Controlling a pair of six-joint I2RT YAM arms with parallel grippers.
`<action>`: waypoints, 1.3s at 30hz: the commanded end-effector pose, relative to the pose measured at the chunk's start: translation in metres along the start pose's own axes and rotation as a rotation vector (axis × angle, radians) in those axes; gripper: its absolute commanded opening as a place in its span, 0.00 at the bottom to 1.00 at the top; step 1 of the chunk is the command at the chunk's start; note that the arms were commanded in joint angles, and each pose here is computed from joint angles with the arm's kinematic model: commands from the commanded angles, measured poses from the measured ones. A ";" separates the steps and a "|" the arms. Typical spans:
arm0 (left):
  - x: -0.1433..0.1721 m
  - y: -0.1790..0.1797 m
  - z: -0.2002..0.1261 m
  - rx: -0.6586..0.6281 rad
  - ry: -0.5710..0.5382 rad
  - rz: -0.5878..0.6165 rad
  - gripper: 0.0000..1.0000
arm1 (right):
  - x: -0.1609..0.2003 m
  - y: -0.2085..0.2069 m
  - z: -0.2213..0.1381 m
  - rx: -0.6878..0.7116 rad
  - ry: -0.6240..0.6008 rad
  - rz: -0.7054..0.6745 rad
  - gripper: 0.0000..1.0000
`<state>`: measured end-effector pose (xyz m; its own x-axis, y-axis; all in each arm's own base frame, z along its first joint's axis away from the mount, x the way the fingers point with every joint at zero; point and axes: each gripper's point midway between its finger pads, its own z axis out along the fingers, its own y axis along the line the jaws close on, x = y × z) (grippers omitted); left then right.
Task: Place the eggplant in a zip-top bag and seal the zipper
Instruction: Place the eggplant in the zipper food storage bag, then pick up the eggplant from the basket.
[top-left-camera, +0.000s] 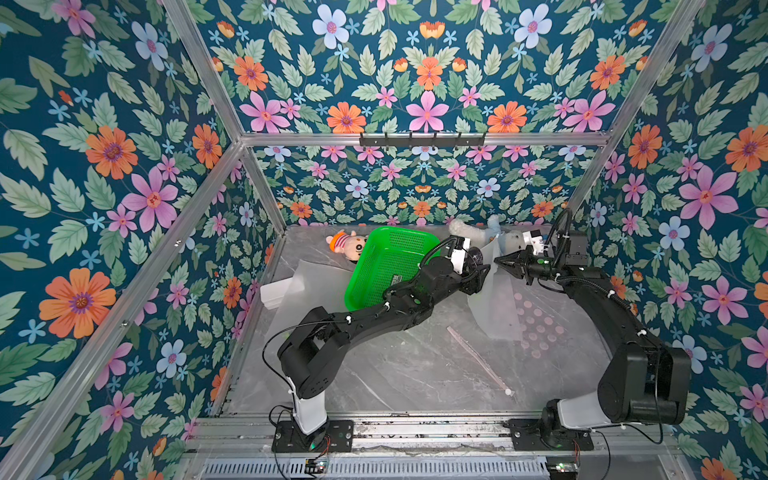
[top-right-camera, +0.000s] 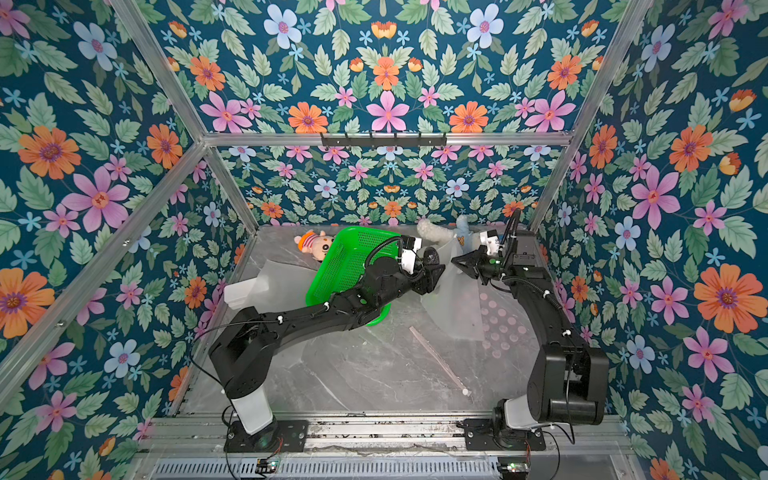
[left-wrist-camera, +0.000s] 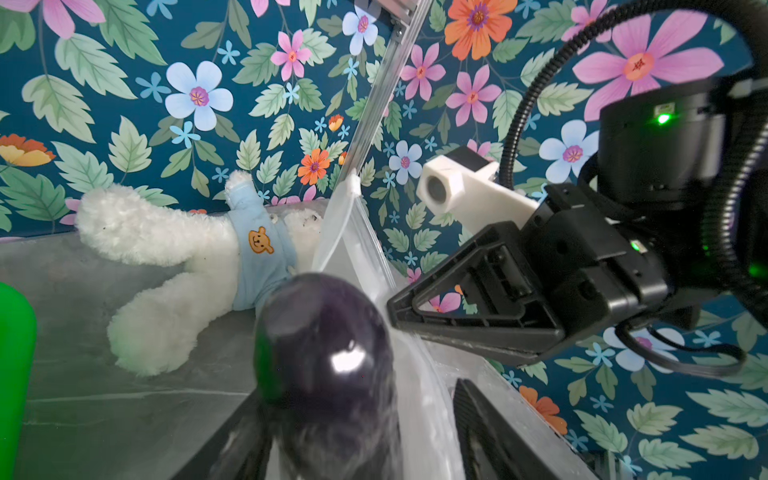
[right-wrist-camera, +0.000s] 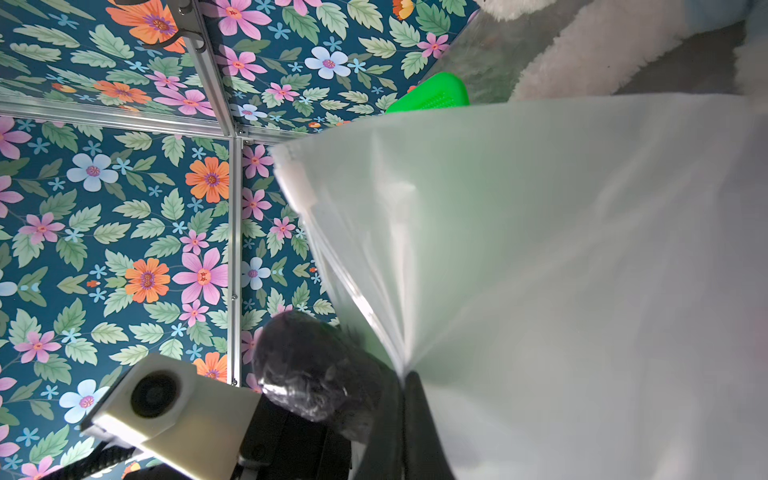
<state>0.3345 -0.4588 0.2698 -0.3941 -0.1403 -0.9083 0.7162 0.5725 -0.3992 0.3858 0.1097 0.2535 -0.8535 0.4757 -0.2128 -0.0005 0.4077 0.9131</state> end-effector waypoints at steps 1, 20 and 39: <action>0.004 -0.005 0.002 0.011 0.069 0.072 0.76 | 0.000 -0.001 -0.003 0.026 -0.015 -0.028 0.00; -0.005 0.061 -0.028 -0.222 0.166 0.005 0.75 | 0.001 -0.007 -0.009 0.097 -0.044 -0.062 0.00; 0.065 0.235 -0.120 -0.645 0.489 -0.156 0.73 | 0.010 -0.029 -0.005 0.163 -0.024 -0.063 0.00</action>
<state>0.4086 -0.2465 0.1467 -0.7463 -0.0336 -0.6648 0.2119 0.9347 -0.2852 0.3749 0.0985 0.2286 -0.8408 0.4673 -0.2735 0.0352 0.5512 0.8336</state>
